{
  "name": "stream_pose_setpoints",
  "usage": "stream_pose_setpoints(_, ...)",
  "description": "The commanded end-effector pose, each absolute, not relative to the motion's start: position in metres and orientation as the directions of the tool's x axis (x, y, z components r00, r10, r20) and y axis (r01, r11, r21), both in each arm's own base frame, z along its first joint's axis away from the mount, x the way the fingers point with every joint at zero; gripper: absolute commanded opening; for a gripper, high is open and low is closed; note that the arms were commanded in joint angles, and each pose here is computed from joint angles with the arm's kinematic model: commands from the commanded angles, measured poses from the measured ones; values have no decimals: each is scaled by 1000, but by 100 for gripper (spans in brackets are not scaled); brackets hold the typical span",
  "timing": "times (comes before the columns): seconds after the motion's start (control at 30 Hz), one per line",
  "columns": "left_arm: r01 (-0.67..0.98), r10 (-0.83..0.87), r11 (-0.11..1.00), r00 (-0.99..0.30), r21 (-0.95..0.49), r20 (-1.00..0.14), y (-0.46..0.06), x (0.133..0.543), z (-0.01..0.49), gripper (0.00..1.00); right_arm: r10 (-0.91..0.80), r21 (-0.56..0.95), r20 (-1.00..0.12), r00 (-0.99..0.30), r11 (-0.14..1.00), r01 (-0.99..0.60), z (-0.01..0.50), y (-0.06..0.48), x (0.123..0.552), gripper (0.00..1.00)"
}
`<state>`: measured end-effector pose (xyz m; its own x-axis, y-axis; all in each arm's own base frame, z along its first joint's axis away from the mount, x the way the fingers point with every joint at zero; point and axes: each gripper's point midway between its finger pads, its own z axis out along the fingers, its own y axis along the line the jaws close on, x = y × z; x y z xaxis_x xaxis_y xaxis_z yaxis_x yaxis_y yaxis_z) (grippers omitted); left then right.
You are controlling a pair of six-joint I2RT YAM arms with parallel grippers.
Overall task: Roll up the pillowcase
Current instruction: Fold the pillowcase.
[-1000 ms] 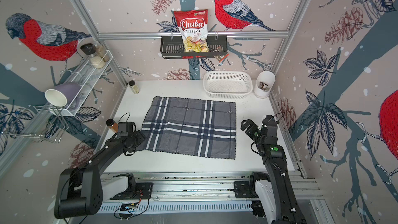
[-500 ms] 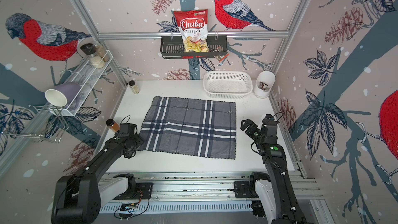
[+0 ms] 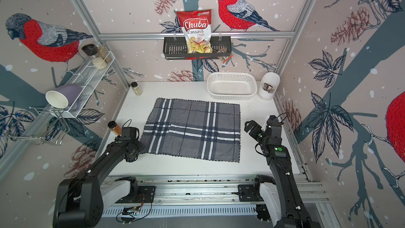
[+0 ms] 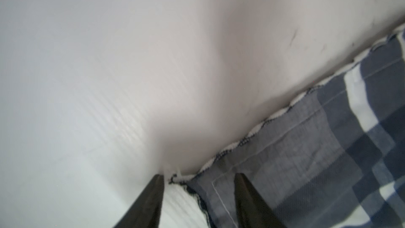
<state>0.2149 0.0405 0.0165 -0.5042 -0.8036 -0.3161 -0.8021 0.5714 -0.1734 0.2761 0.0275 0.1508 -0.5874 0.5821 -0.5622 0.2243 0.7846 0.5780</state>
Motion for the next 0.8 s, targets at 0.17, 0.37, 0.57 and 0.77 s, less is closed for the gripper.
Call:
stream_pose_setpoints(0.17,-752,-763,626,-537,-207,-359,47,240,13,1,556,573,-500,-664,787,227,125,58,254,100)
stream_pose_setpoints(0.37,-704,-753,648,-532,-292,-387,40,254,29,0,492,504,-426,-759,826,253,104,92,227,100)
stream_pose_setpoints(0.57,-669,-747,657,-518,-347,-417,36,257,50,0,461,350,-270,-846,865,360,72,96,177,99)
stream_pose_setpoints(0.77,-637,-737,669,-501,-383,-454,36,261,65,0,412,189,-179,-893,905,380,57,88,140,98)
